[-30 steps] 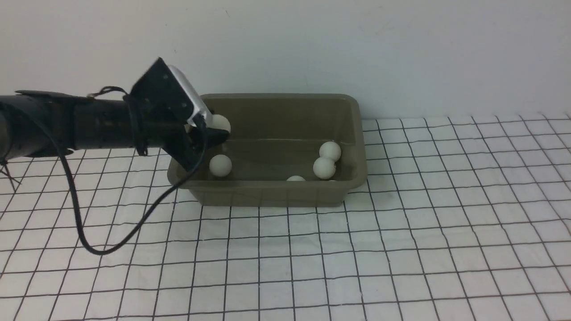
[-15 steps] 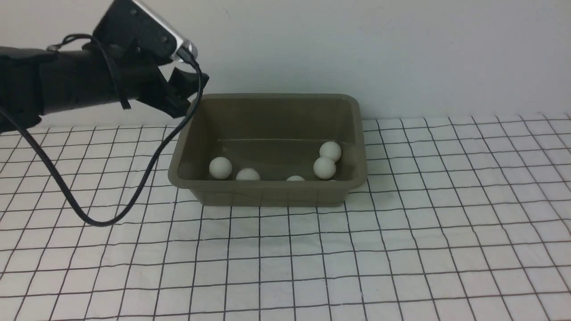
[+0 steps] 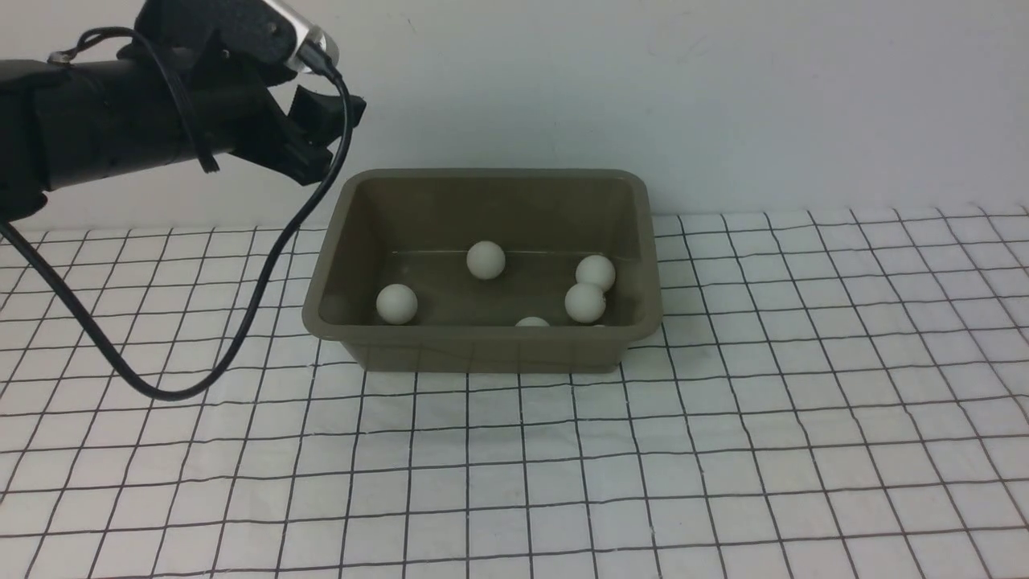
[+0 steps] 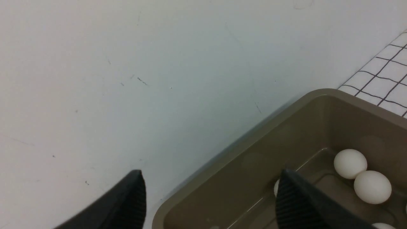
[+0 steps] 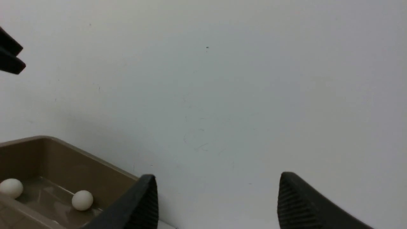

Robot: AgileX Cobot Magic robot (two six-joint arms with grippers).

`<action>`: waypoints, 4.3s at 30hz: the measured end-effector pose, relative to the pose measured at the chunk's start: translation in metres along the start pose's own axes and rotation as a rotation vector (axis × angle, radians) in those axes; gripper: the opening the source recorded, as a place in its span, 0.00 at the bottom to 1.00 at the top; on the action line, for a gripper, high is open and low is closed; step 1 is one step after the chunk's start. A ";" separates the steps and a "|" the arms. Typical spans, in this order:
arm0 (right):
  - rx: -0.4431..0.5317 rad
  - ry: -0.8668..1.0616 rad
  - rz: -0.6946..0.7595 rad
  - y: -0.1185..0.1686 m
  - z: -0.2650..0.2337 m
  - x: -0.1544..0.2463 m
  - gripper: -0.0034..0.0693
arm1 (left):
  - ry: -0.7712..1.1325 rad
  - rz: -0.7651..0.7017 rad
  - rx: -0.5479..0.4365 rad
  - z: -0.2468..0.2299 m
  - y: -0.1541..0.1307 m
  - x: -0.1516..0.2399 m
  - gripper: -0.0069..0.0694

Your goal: Put the table tennis balls into the box on the white checkered tablecloth.

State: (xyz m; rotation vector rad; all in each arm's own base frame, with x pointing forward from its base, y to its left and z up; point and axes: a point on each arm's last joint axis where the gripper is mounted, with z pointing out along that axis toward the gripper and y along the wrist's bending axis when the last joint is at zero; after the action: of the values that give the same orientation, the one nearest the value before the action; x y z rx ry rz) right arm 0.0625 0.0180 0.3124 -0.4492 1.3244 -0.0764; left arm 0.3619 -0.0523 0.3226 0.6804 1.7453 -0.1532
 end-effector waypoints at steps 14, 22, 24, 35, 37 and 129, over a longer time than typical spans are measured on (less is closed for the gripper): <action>-0.011 0.027 -0.005 0.004 0.001 0.009 0.68 | 0.000 0.000 -0.001 0.000 0.000 0.000 0.74; -0.034 0.097 0.161 0.013 0.001 0.031 0.68 | 0.000 0.000 -0.001 0.000 0.000 0.000 0.74; -0.037 0.118 0.189 0.015 0.001 0.037 0.68 | 0.000 0.000 0.000 0.000 0.000 0.000 0.74; 0.062 0.273 0.247 0.021 -0.004 0.079 0.68 | -0.011 -0.073 0.032 0.000 -0.003 -0.001 0.74; 0.081 0.298 0.250 0.022 -0.007 0.086 0.68 | -0.015 -0.081 0.047 0.000 -0.004 -0.002 0.74; 0.091 0.473 0.287 0.037 -0.032 0.115 0.68 | 0.116 -0.349 -0.363 -0.238 -0.148 0.175 0.74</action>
State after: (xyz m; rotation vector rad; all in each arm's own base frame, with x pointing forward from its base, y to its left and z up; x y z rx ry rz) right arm 0.0542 0.0072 0.1880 -0.1617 1.8305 -0.0026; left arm 0.0607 -0.0055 0.1951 0.1200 1.9286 -0.0336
